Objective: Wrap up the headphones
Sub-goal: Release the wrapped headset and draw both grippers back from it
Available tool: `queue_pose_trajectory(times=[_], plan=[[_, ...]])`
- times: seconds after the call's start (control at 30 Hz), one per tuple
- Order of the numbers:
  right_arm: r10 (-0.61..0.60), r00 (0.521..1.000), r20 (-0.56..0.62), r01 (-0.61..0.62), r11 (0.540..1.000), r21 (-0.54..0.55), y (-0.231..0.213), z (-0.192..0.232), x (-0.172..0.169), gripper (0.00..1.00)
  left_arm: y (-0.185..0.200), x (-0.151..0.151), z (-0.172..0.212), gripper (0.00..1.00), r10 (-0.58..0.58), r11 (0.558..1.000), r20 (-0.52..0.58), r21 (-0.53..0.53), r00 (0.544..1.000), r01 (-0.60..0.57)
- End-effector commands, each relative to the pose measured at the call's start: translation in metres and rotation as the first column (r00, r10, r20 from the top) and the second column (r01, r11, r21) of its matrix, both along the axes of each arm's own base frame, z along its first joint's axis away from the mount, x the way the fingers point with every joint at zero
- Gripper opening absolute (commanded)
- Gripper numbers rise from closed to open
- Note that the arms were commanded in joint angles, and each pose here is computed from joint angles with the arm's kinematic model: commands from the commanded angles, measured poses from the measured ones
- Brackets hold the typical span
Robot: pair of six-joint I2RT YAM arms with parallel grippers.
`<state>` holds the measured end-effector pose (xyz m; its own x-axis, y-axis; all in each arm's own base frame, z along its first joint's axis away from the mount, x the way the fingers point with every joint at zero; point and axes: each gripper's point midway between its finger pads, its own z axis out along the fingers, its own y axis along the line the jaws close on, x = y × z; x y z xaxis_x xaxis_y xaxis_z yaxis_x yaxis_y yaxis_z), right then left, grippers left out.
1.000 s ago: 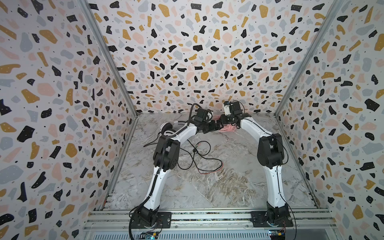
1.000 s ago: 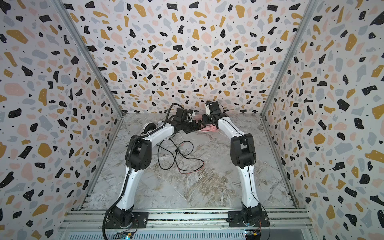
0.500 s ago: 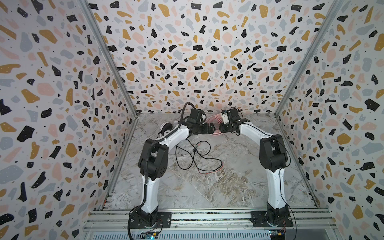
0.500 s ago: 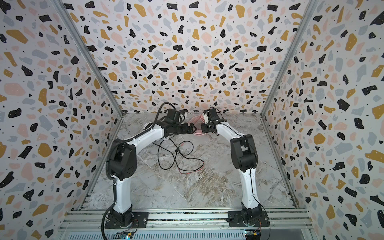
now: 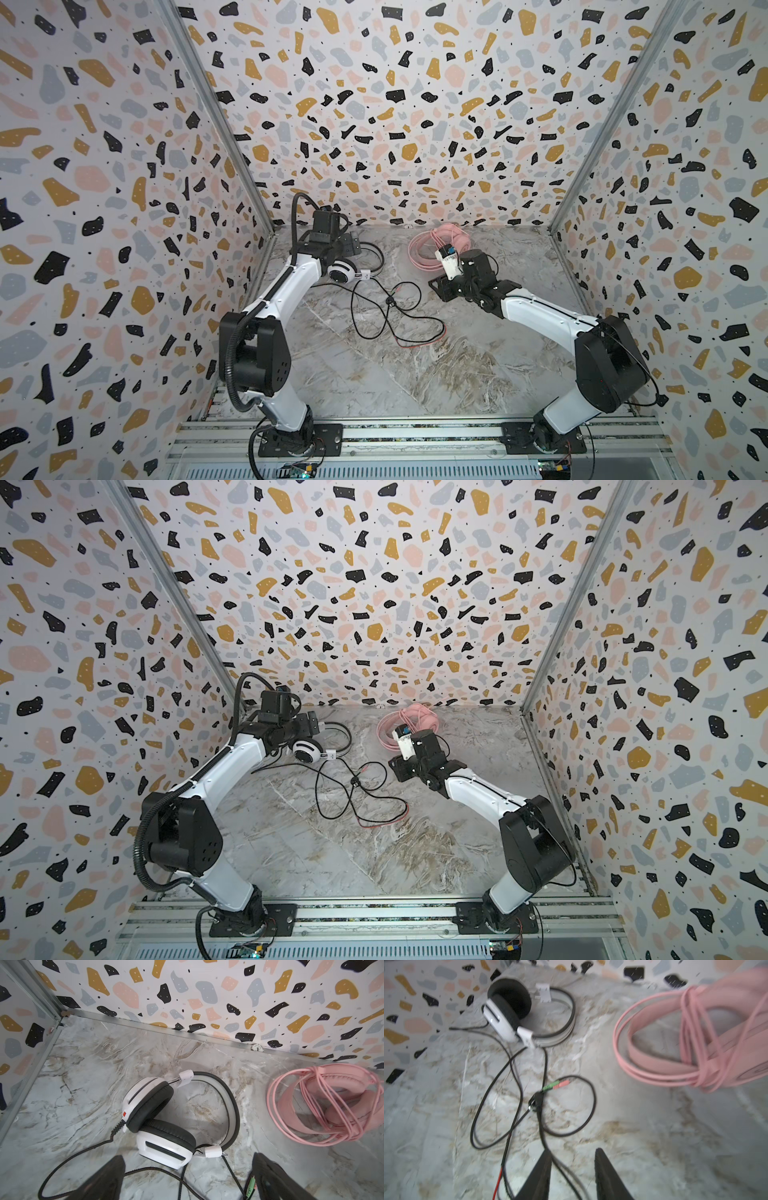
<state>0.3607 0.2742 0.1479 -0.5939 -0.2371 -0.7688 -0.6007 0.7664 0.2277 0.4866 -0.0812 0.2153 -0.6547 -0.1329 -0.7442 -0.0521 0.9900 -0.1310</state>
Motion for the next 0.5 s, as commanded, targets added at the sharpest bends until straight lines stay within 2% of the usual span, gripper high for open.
queue_pose_trajectory(times=[0.0,0.13,0.27,0.4,0.47], plan=[[-0.005,1.000,0.028,0.004,0.998,0.057,0.000,0.007,-0.012,0.37,-0.013,0.009,-0.008,0.93,-0.060,0.994,-0.056,0.088,0.997,0.065],[-0.017,1.000,0.012,0.017,0.999,0.045,-0.011,-0.010,-0.024,0.37,-0.043,0.024,-0.045,0.90,-0.114,0.973,-0.208,0.173,0.971,0.152],[-0.022,1.000,0.008,0.021,0.999,0.029,-0.016,-0.020,-0.029,0.37,-0.089,0.045,-0.090,0.89,-0.200,0.943,-0.312,0.196,0.929,0.269],[-0.017,1.000,0.007,0.017,0.999,0.045,-0.018,-0.021,-0.032,0.37,-0.106,0.081,-0.093,0.89,-0.191,0.890,-0.309,0.345,0.932,0.297],[-0.012,1.000,0.004,0.012,0.998,0.057,-0.018,-0.022,-0.034,0.37,-0.109,0.094,-0.093,0.89,-0.226,0.845,-0.285,0.418,0.931,0.333]])
